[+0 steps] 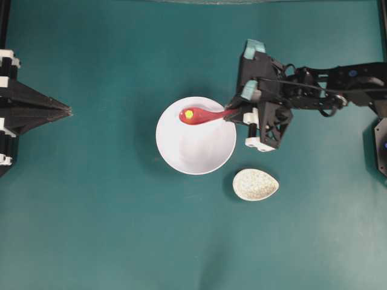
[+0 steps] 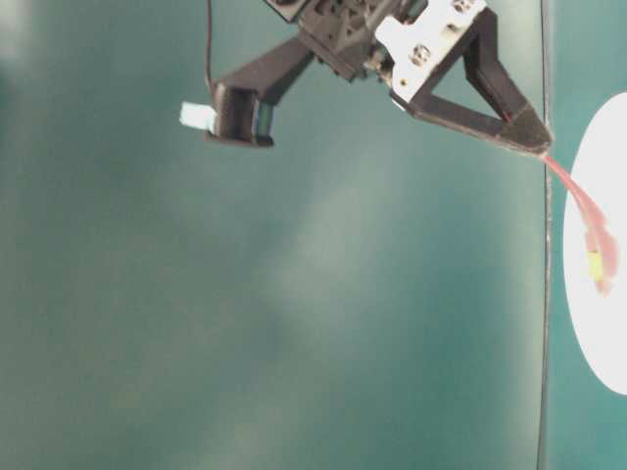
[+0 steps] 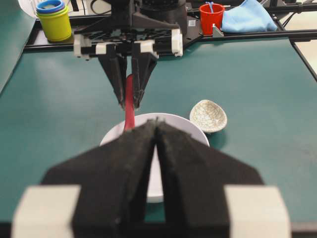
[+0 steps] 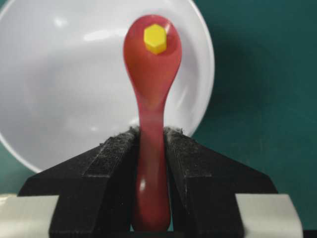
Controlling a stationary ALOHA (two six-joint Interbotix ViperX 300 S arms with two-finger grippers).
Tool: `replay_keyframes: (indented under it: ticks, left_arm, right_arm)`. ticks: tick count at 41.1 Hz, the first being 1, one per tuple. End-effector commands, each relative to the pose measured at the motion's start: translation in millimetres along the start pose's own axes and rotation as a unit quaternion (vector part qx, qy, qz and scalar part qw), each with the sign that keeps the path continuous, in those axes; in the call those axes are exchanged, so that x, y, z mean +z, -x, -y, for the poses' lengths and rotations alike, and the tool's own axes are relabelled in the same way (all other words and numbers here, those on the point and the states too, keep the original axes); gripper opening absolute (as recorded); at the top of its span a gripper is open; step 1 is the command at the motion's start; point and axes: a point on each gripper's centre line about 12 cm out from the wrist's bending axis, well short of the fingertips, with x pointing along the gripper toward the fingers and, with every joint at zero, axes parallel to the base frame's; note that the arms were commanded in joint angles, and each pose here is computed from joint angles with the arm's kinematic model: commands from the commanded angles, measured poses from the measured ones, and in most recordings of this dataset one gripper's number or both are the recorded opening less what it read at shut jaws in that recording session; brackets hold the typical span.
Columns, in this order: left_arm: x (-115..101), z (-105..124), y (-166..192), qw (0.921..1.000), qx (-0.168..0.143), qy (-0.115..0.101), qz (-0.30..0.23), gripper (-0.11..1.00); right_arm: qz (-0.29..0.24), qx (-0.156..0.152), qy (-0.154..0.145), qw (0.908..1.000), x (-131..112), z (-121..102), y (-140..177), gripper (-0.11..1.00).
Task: Scoop the yellow hexagonal prism block from the bowl with a spoon using the right arm.
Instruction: 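Tilt and lift the spoon with the block out of the bowl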
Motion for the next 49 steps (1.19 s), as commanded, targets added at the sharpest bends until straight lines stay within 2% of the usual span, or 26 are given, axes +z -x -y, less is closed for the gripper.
replay_keyframes:
  ticks: [1,17,31,49]
  left_arm:
    - [8,-1,-1,0.9999,0.001,-0.002,0.01,0.08]
    - [8,-1,-1,0.9999,0.001,-0.001,0.012,0.08]
    - [9,-1,-1,0.9999,0.001,-0.002,0.014,0.08]
    - [11,-1,0,0.9998,0.001,-0.001,0.018,0.08]
  right_arm:
    - [0.043,0.003,0.009,0.999,10,-6,14,0.24]
    - [0.102,0.016,0.028,0.9943,-1,-24,37,0.24]
    - [0.108,0.033,0.039,0.9929,-4,-38,42,0.24]
    - [0.125,0.035,0.043,0.9906,4,-39,51,0.24]
